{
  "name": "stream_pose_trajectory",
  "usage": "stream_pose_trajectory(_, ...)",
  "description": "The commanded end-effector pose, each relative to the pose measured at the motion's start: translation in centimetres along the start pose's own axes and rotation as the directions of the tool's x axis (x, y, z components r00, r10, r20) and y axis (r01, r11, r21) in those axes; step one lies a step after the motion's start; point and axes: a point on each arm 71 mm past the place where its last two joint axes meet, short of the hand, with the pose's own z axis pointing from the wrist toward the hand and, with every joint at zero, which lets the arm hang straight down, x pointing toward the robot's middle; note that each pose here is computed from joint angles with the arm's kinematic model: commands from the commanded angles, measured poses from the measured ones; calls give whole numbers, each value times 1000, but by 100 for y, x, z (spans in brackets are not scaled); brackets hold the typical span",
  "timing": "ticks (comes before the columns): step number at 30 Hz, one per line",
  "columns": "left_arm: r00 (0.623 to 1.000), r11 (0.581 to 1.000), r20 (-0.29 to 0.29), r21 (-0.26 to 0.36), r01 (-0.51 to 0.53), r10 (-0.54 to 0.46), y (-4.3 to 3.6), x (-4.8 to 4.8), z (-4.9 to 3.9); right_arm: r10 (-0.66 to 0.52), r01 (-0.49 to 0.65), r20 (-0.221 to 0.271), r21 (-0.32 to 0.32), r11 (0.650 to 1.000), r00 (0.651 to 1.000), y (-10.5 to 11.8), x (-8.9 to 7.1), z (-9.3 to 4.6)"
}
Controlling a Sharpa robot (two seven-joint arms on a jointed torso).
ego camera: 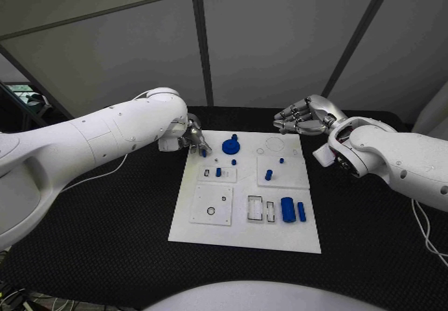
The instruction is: Assemble the parts on the task board
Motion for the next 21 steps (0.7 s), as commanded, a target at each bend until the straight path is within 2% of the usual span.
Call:
stream_pose_trajectory(1, 1000, 1000, 8, 14, 16, -16, -14, -12, -7, -1, 1, -8, -6, 1000, 1000, 13, 2, 5)
stream_pose_trajectory(12, 998, 998, 23, 34, 60, -61, 1, -15, -29, -1, 1, -11, -1, 1000, 1000, 4, 1, 7)
stream_pose_trajectory(21, 995, 993, 10, 74, 93, -94, 53, 35, -146, -2, 2, -12, 5, 1000, 1000, -11, -8, 8)
